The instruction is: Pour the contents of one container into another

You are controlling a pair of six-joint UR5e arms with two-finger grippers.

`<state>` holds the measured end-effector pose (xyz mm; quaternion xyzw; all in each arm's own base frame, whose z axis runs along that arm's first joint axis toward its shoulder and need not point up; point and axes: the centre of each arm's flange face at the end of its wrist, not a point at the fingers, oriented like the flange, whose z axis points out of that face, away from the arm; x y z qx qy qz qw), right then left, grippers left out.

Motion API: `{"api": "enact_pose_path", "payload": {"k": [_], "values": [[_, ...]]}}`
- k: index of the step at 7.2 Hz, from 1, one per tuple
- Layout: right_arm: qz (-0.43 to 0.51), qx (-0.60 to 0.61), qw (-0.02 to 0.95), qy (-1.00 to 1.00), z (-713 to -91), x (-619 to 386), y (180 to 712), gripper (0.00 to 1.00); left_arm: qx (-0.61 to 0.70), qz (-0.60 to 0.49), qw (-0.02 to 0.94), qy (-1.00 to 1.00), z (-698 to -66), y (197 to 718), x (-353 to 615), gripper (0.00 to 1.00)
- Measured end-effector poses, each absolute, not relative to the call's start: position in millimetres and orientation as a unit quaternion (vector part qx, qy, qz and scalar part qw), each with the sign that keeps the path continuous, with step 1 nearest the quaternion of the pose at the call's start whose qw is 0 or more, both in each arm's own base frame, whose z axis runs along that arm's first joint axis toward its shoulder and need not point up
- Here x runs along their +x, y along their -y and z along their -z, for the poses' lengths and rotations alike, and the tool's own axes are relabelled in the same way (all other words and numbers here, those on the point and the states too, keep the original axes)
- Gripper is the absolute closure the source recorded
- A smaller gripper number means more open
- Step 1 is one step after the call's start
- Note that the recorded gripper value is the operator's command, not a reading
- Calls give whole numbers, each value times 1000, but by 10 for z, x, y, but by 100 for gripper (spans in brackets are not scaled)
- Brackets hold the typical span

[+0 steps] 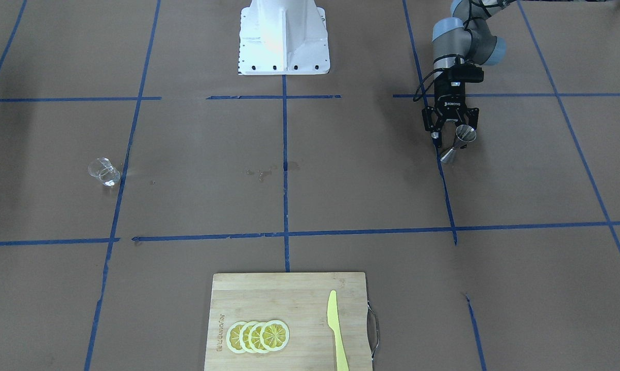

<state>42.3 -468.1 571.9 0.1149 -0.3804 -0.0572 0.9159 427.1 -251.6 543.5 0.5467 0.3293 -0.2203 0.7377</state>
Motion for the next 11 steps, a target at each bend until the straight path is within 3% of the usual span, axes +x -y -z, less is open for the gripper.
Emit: {"api": "enact_pose_path", "payload": {"k": [5, 7, 9, 11], "values": [[57, 114, 916, 380, -5724, 423, 4681, 0, 551, 226, 735, -324, -5434, 2600, 4214, 31], [57, 114, 916, 380, -5726, 423, 4681, 0, 552, 227, 735, -321, -5437, 2623, 4203, 43], [57, 114, 916, 380, -5727, 423, 4681, 0, 552, 230, 734, -324, -5405, 2633, 4234, 68], [57, 114, 916, 380, -5727, 423, 4681, 0, 551, 232, 732, -326, -5377, 2639, 4264, 76]]}}
